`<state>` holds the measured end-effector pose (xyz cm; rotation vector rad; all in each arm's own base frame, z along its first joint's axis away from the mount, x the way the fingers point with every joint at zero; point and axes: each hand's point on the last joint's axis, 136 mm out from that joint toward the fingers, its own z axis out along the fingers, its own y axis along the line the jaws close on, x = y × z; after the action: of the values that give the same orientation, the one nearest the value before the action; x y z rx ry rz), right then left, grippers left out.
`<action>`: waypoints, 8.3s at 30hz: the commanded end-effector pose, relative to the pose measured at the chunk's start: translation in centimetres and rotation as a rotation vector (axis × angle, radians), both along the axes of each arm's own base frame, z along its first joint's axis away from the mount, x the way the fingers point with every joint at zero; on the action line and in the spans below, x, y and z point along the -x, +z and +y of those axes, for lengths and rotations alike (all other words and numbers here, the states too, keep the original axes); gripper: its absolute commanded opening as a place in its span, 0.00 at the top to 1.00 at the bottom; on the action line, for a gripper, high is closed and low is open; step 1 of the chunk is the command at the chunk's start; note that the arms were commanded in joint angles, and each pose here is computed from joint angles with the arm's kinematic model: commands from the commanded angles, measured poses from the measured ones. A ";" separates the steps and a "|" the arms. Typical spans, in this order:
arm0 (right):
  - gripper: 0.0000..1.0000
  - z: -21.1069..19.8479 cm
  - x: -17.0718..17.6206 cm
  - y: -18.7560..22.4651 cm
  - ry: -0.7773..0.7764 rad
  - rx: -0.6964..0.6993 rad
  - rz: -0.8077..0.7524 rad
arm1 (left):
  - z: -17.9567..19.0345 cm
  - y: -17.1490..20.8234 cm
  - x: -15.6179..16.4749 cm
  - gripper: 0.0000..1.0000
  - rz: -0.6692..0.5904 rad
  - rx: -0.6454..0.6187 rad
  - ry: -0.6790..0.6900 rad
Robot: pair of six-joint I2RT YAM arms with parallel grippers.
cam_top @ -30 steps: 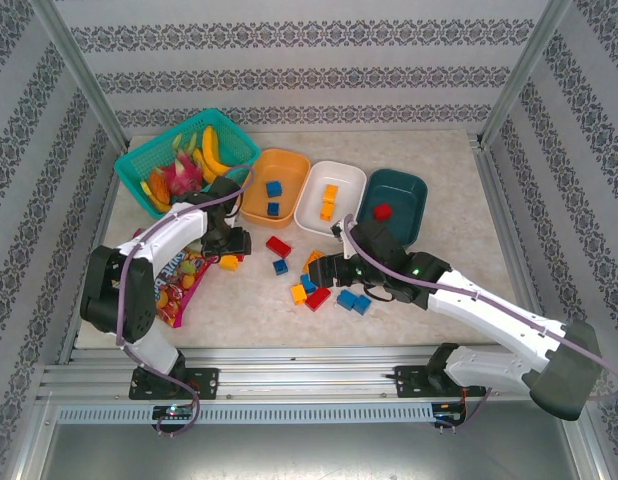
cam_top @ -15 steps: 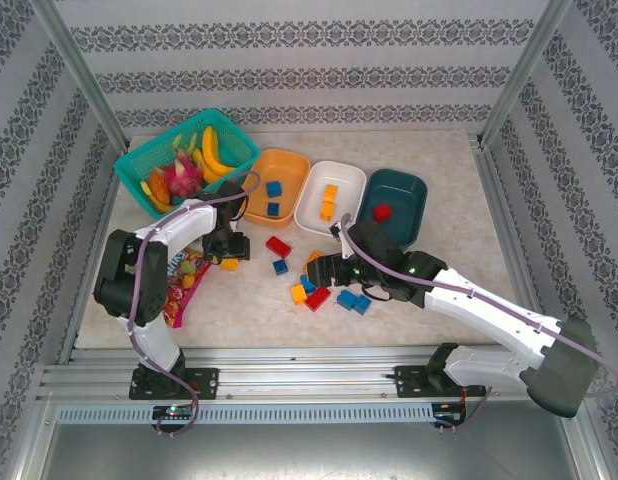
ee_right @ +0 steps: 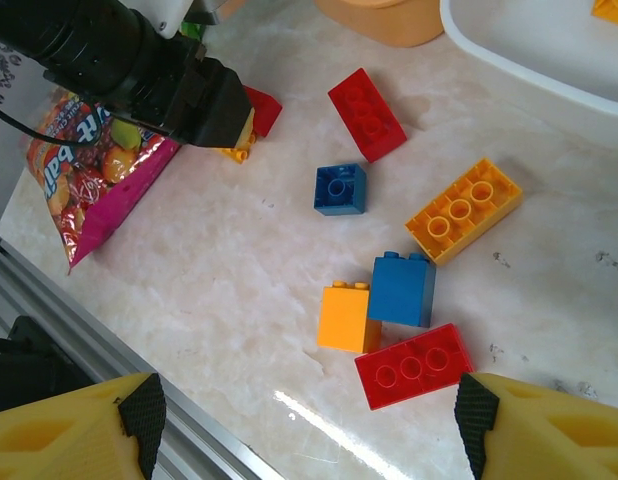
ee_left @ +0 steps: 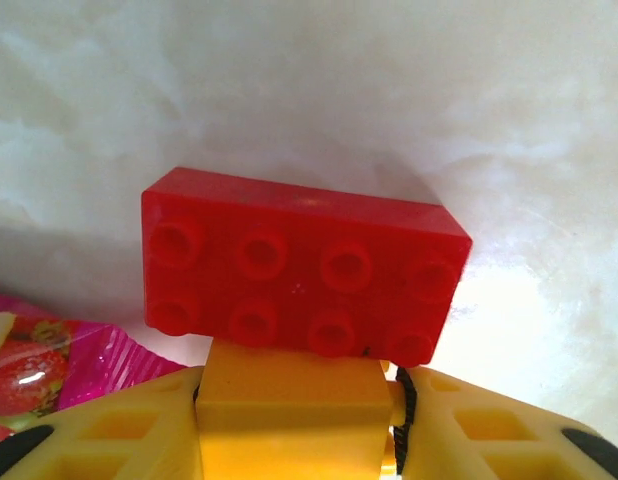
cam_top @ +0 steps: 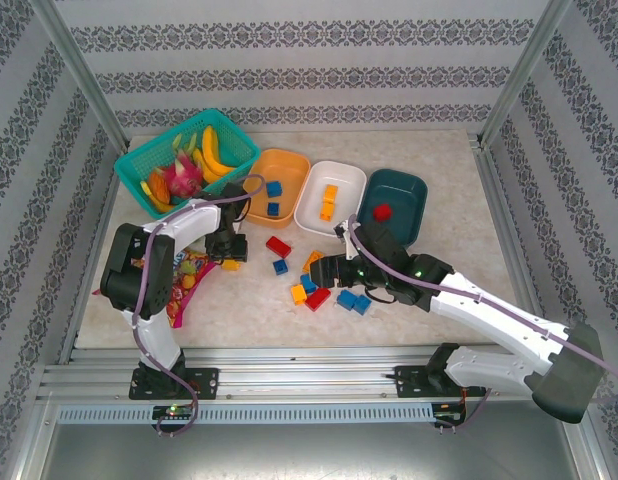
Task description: Sort the legos into containers by color
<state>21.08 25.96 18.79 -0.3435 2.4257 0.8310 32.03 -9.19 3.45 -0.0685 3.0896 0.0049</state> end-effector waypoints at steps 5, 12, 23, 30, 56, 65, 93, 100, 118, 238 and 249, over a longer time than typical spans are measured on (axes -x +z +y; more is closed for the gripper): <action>0.22 -1.0 -1.4 2.9 -0.079 -0.027 -0.082 | -1.3 4.3 1.3 0.62 -0.056 0.043 0.002; 0.22 -5.9 -4.8 7.1 -0.318 -0.112 -0.167 | -7.0 11.7 0.3 0.63 -0.178 0.217 -0.015; 0.23 -12.9 -8.9 7.0 -0.568 -0.128 -0.109 | -18.8 13.8 -7.3 0.64 -0.285 0.275 -0.191; 0.23 -13.0 -9.1 6.4 -0.568 -0.132 -0.079 | -22.3 10.7 -11.0 0.64 -0.290 0.240 -0.221; 0.22 -12.7 -7.6 4.9 -0.501 -0.082 -0.020 | -21.5 9.5 -11.7 0.31 -0.280 0.137 -0.219; 0.23 -4.6 -6.7 3.7 -0.206 0.107 -0.077 | -14.2 19.2 -8.3 0.24 -0.442 0.208 0.001; 0.24 20.8 -11.4 -14.2 0.543 0.517 -0.063 | 6.7 18.2 18.0 0.11 -0.584 0.294 0.588; 0.25 22.1 -13.0 -16.8 0.536 0.566 -0.056 | 6.9 18.8 18.8 0.12 -0.581 0.288 0.562; 0.80 21.9 -13.6 -12.1 0.453 0.512 -0.107 | 4.2 20.1 17.1 0.13 -0.600 0.399 0.446; 0.29 -1.7 -9.5 9.0 -0.158 -0.289 -0.083 | -5.4 10.2 -14.2 0.65 -0.315 0.012 0.205; 0.29 -2.1 -9.2 7.3 -0.182 -0.276 -0.038 | -5.2 4.3 -17.0 0.64 -0.224 -0.022 0.236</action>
<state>30.43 23.92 25.75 -0.0501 2.2428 1.0476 49.37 -15.75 8.00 -0.3928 2.8040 -0.0177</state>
